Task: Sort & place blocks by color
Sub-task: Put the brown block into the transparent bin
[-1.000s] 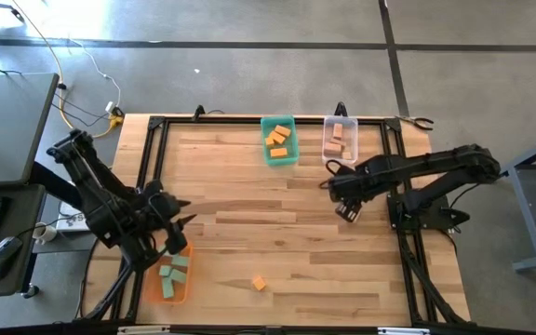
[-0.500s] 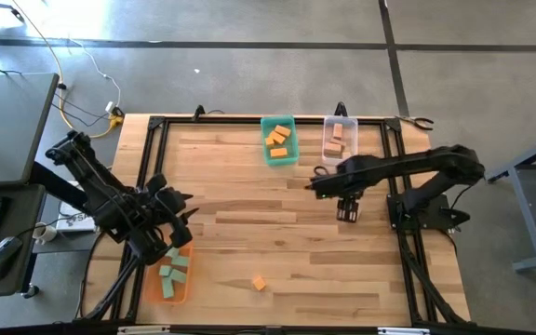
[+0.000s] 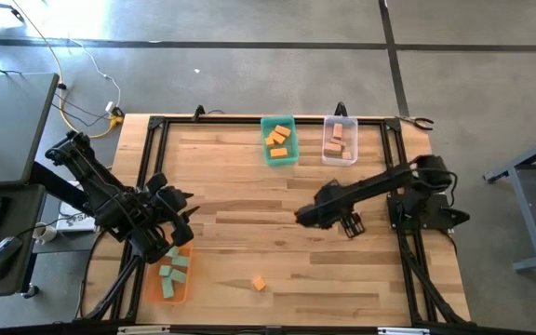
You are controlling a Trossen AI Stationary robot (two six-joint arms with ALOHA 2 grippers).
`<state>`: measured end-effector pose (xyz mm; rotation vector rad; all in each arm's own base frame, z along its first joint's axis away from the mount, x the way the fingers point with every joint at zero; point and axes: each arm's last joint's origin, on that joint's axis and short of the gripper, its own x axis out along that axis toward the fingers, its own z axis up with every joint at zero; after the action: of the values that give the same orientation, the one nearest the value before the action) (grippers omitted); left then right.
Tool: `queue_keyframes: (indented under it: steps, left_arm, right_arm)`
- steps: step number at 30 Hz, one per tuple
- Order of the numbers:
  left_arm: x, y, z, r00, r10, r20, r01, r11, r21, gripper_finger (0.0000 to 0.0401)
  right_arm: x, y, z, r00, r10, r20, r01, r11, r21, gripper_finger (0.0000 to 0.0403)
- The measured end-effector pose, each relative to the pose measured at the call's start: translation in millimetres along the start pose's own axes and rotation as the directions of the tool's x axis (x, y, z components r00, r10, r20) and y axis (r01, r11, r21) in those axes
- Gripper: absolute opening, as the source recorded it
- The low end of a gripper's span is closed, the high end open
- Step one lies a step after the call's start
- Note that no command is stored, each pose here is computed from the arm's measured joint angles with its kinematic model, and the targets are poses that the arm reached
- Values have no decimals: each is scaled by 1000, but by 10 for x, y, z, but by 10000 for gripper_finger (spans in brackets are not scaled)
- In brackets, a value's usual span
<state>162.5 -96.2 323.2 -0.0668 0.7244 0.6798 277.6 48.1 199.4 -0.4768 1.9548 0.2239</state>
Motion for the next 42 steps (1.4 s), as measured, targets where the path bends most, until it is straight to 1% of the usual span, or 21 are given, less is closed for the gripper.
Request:
queue_keyframes:
  steps: [5, 7, 10, 11, 14, 16, 21, 26, 30, 33, 37, 39, 42]
  left_arm:
    - [0, -1, 0, 1000, -2, -3, 2, 1000, -1, 161]
    - [0, -1, 0, 1000, -2, -3, 2, 1000, -1, 161]
    - [0, -1, -1, 1000, -2, -3, 2, 1000, -1, 161]
    - [0, -2, -1, 1000, -3, -3, 3, 1000, -1, 161]
    - [0, -2, -1, 1000, -3, -4, 3, 1000, -1, 161]
    - [0, -2, -1, 1000, -3, -4, 3, 1000, -1, 161]
    - [0, -4, 1, 1000, -3, 0, 3, 1000, -3, 161]
    - [0, -8, 3, 1000, -5, 3, 5, 1000, -6, 161]
    - [0, -8, 3, 1000, -5, 3, 5, 1000, -7, 161]
    - [0, -9, 4, 1000, -6, 4, 6, 1000, -8, 161]
    - [0, -15, 7, 1000, -10, 6, 10, 1000, -14, 161]
    - [0, -16, 7, 1000, -11, 6, 11, 1000, -16, 161]
    - [0, -18, 7, 1000, -13, 3, 13, 1000, -18, 161]
  right_arm:
    - [132, 146, 169, 997, -7, -71, 3, 999, -45, 218]
    - [188, 203, 196, 996, -10, -91, 4, 998, -61, 218]
    - [392, 309, 136, 987, 10, -161, -23, 997, -80, 218]
    - [461, 342, 96, 981, -4, -192, -14, 995, -95, 218]
    - [628, 409, -10, 957, -102, -272, 64, 987, -146, 218]
    - [717, 437, -65, 940, -138, -311, 87, 981, -173, 218]
    - [844, 459, -140, 927, -126, -353, 64, 981, -181, 218]
    - [855, 445, -119, 936, -116, -331, 61, 983, -173, 218]
    - [770, 397, -67, 955, -97, -281, 61, 989, -135, 218]
    - [664, 343, -38, 977, -78, -197, 61, 994, -92, 218]
    - [560, 305, -13, 999, -15, -29, 14, 998, -60, 218]
    - [542, 301, -17, 1000, -24, 8, 25, 997, -69, 218]
    - [568, 313, -26, 999, -31, 17, 33, 995, -97, 218]
